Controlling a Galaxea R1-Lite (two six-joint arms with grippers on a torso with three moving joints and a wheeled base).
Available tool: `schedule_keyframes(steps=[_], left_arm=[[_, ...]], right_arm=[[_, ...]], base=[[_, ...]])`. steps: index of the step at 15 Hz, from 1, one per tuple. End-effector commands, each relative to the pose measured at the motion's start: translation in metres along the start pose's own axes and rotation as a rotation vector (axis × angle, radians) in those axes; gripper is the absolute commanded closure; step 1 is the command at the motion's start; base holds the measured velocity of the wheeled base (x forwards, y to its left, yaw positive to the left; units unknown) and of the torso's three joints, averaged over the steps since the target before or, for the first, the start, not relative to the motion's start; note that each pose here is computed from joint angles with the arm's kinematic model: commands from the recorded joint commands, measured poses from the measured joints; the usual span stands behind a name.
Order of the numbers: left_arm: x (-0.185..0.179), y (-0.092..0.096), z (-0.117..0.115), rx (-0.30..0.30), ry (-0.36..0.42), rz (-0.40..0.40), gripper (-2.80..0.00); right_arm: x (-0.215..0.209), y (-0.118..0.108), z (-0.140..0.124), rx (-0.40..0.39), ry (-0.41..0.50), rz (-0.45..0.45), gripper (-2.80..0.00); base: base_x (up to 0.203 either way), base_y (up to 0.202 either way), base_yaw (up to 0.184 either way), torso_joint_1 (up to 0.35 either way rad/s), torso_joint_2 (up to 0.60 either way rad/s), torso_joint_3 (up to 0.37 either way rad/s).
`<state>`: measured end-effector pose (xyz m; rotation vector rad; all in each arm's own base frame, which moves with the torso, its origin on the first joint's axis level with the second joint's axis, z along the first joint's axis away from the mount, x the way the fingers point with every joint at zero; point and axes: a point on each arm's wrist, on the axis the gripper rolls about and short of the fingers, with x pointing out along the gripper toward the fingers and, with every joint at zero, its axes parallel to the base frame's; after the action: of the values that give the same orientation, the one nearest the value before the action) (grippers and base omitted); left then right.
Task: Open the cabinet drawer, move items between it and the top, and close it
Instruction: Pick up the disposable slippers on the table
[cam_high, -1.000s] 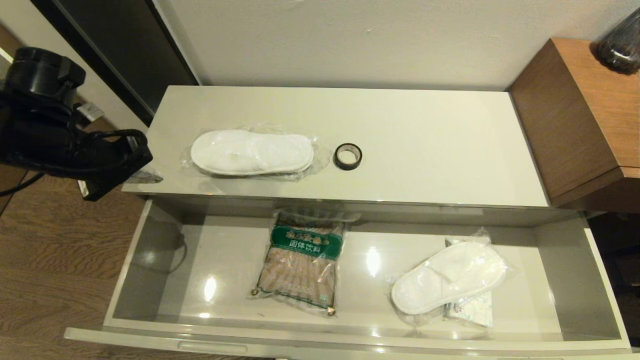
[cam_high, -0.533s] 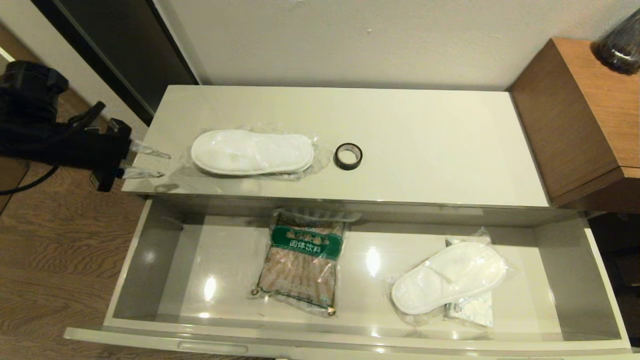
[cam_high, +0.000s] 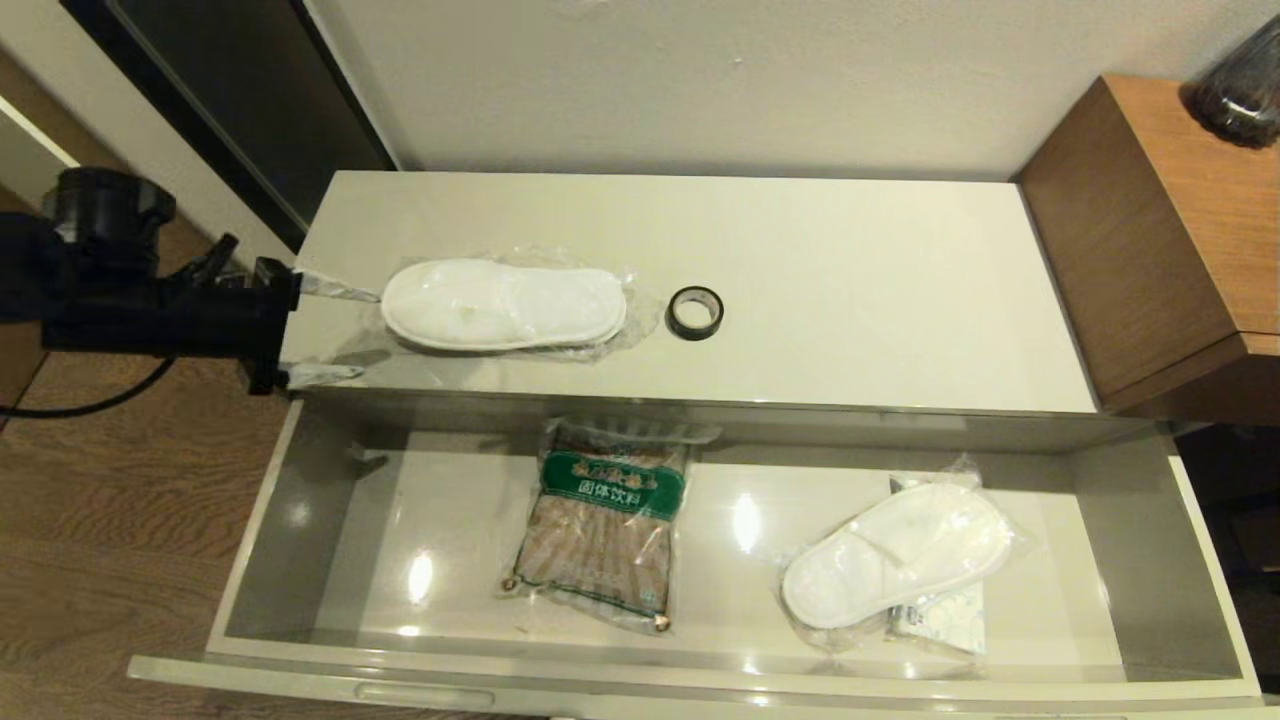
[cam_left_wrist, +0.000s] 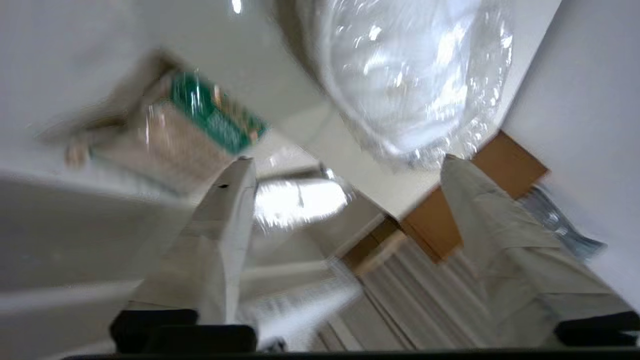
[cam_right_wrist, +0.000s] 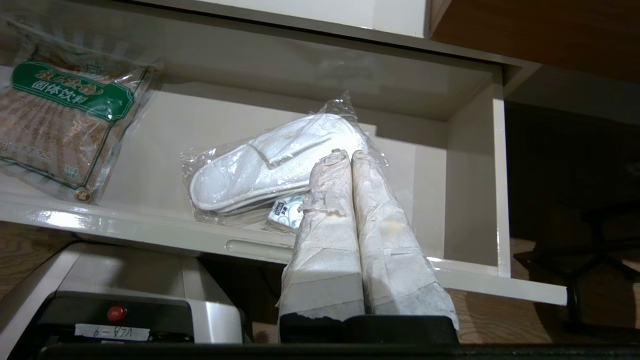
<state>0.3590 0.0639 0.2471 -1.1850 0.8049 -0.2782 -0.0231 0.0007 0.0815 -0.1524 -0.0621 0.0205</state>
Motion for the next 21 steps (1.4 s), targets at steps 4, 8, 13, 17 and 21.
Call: schedule_keyframes(steps=[4,8,13,17,21], left_arm=[[0.019,0.006,-0.008,0.095,-0.064,-0.043,-2.8],[0.034,0.011,-0.01,0.165,-0.134,-0.085,-2.8],[0.048,0.013,-0.009,0.192,-0.173,-0.116,-2.8],[0.05,0.005,-0.005,0.216,-0.182,-0.138,-2.8],[0.053,-0.002,-0.002,0.231,-0.185,-0.155,-2.8]], right_arm=[[0.0,0.0,0.0,0.0,0.0,0.001,0.0],[0.0,0.0,0.0,-0.002,0.0,0.001,0.0],[0.0,0.0,0.0,0.0,0.0,0.001,0.0],[0.0,0.0,0.0,-0.001,0.0,0.001,0.0],[0.0,0.0,0.0,0.0,0.0,0.001,0.0]], base=[[0.0,0.0,0.0,0.0,0.0,0.0],[0.0,0.0,0.0,0.0,0.0,0.0],[0.0,0.0,0.0,0.0,0.0,0.0],[0.0,0.0,0.0,0.0,0.0,0.0],[0.0,0.0,0.0,0.0,0.0,0.0]])
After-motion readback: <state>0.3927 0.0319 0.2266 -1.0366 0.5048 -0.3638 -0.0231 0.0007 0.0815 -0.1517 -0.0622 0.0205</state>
